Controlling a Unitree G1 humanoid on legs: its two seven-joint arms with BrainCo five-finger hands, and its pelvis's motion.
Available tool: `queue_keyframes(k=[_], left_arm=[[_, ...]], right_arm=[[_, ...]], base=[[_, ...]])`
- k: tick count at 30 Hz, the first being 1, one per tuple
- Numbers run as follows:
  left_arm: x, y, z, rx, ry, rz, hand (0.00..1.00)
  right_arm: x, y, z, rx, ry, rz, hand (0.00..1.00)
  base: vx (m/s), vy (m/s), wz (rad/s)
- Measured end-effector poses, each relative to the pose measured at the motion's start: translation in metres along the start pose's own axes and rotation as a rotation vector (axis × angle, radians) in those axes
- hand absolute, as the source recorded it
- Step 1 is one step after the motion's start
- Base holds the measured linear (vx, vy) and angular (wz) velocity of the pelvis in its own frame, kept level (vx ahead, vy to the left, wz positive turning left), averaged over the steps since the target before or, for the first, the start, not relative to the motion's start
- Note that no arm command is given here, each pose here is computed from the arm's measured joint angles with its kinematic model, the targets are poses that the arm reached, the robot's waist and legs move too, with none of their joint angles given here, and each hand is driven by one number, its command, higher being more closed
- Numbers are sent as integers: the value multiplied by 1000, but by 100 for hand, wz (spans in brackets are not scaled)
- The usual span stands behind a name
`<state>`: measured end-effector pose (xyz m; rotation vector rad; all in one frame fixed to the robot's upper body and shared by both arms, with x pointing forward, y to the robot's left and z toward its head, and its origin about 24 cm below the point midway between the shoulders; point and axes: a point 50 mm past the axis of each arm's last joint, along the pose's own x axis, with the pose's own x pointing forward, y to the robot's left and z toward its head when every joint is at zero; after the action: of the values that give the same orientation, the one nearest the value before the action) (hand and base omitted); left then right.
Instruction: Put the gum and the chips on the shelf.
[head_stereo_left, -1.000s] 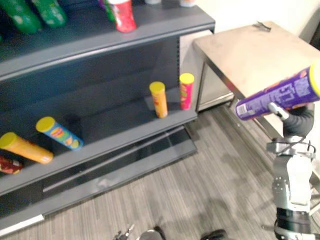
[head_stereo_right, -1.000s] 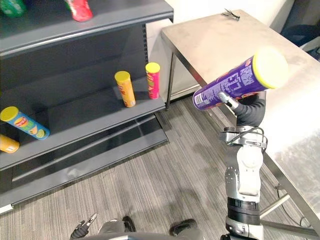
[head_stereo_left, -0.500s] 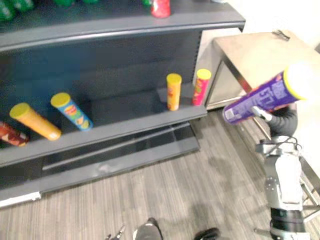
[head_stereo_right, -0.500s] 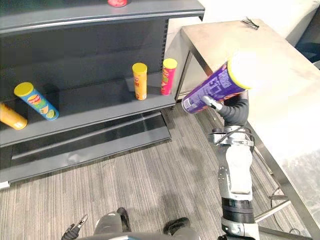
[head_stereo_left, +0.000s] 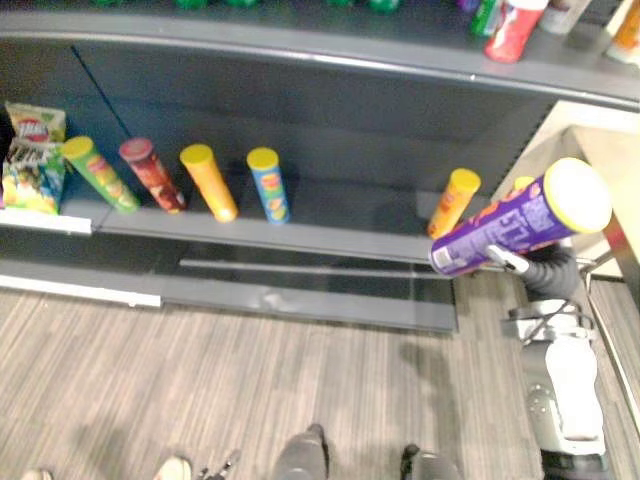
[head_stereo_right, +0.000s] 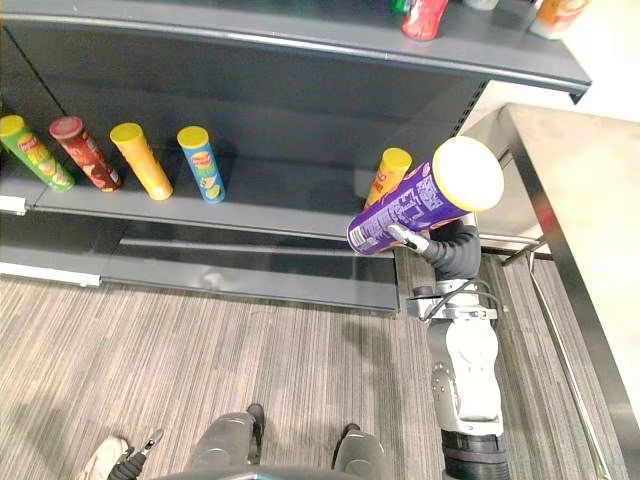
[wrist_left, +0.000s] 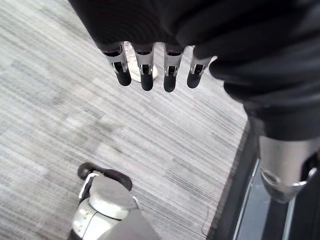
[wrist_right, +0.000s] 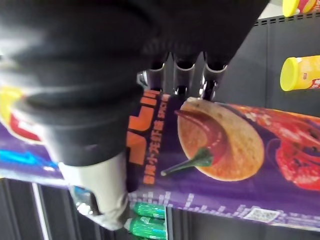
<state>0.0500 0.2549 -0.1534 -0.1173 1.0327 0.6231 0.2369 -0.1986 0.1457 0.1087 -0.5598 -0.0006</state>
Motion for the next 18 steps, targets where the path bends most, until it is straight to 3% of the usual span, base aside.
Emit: queue_keyframes(k=[4,18], left_arm=[[-3,-13,-9,-16,24,-39,0],[-3,-16,-8,-3,19,-73,0]], right_arm=[[-6,-8,-1,37,5,-62,100],[-22,-12,-7,56,42,-125,100]], base=[[45,-113,26],[46,-27,0]])
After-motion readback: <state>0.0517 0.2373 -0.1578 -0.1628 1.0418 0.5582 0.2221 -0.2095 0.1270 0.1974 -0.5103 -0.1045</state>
